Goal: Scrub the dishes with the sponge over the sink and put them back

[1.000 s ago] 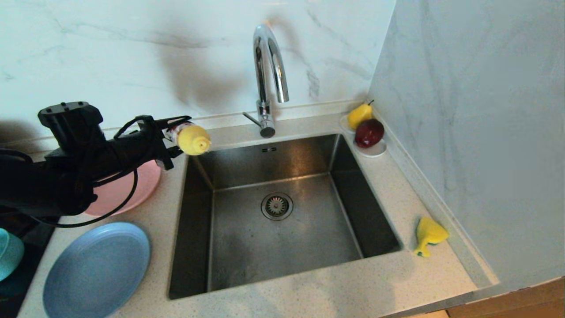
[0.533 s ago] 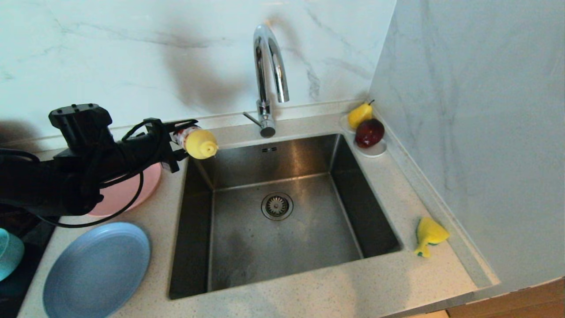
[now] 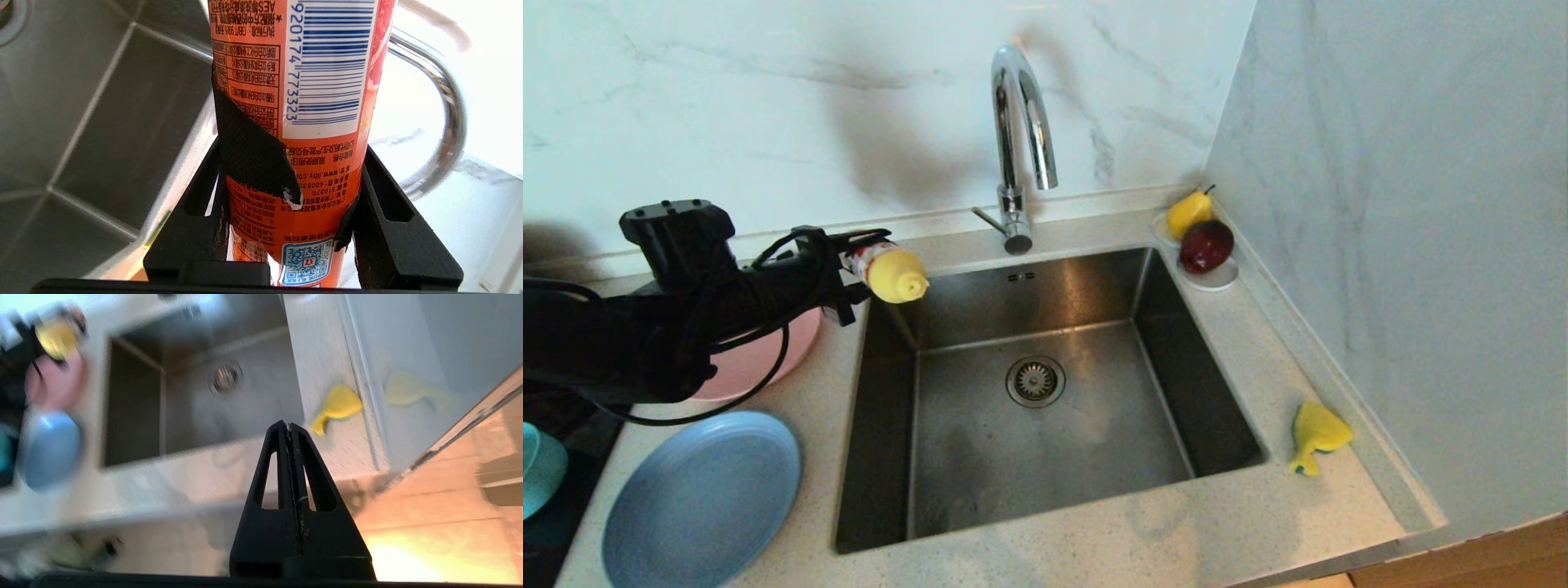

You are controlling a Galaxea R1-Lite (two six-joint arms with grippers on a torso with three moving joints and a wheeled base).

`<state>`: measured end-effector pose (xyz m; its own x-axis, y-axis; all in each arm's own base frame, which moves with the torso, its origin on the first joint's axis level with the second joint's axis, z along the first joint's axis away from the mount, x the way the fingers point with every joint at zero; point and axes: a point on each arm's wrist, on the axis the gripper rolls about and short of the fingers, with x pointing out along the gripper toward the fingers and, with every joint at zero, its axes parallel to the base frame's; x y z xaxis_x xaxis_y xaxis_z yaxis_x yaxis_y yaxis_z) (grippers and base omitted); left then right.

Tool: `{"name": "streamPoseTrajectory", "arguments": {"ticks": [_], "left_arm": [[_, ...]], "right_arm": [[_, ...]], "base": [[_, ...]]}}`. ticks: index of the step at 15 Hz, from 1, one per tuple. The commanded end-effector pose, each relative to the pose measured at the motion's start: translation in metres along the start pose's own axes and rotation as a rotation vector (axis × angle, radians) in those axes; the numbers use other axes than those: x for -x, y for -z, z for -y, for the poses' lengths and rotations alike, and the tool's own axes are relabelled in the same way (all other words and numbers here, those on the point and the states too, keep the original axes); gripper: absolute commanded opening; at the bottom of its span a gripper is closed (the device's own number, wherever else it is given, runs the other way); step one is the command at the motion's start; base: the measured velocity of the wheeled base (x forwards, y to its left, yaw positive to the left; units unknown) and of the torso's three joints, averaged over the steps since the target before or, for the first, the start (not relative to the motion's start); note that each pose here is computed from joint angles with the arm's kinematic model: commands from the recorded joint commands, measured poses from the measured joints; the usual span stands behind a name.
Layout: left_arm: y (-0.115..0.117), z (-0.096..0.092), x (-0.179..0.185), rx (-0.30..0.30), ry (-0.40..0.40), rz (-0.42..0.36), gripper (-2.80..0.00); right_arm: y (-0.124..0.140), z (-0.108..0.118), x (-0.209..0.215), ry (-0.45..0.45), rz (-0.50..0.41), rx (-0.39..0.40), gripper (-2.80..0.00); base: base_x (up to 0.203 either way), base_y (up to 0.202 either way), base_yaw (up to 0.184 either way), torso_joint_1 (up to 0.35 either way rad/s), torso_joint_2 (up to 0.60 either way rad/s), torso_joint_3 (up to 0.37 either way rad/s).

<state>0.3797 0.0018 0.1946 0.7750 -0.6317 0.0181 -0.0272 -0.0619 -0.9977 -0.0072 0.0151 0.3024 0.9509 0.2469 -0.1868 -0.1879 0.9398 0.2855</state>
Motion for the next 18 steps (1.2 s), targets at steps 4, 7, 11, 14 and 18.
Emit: {"name": "streamPoseTrajectory", "arguments": {"ticks": [4, 7, 11, 14, 18], "left_arm": [[-0.004, -0.007, -0.005, -0.001, -0.008, -0.004, -2.80], [-0.004, -0.007, -0.005, -0.005, -0.009, -0.004, -2.80], [-0.004, -0.009, -0.004, -0.014, -0.016, -0.004, -2.80], [-0.006, -0.016, -0.006, -0.015, -0.029, -0.003, -2.80], [-0.006, -0.016, -0.005, -0.022, -0.030, -0.006, -2.80]], "right_arm": [[0.011, 0.007, -0.007, -0.065, -0.063, 0.127, -2.80], [0.008, 0.007, -0.008, -0.117, -0.052, 0.189, -2.80], [-0.007, 0.008, -0.020, -0.228, -0.029, 0.234, -2.80], [-0.019, 0.008, -0.035, -0.299, -0.060, 0.257, -2.80], [-0.033, 0.007, -0.058, -0.361, -0.057, 0.283, -2.80]], "base": [[0.000, 0.000, 0.000, 0.000, 0.00, 0.000], [0.000, 0.000, 0.000, 0.000, 0.00, 0.000], [0.000, 0.000, 0.000, 0.000, 0.00, 0.000], [0.000, 0.000, 0.000, 0.000, 0.00, 0.000], [0.000, 0.000, 0.000, 0.000, 0.00, 0.000]]}}
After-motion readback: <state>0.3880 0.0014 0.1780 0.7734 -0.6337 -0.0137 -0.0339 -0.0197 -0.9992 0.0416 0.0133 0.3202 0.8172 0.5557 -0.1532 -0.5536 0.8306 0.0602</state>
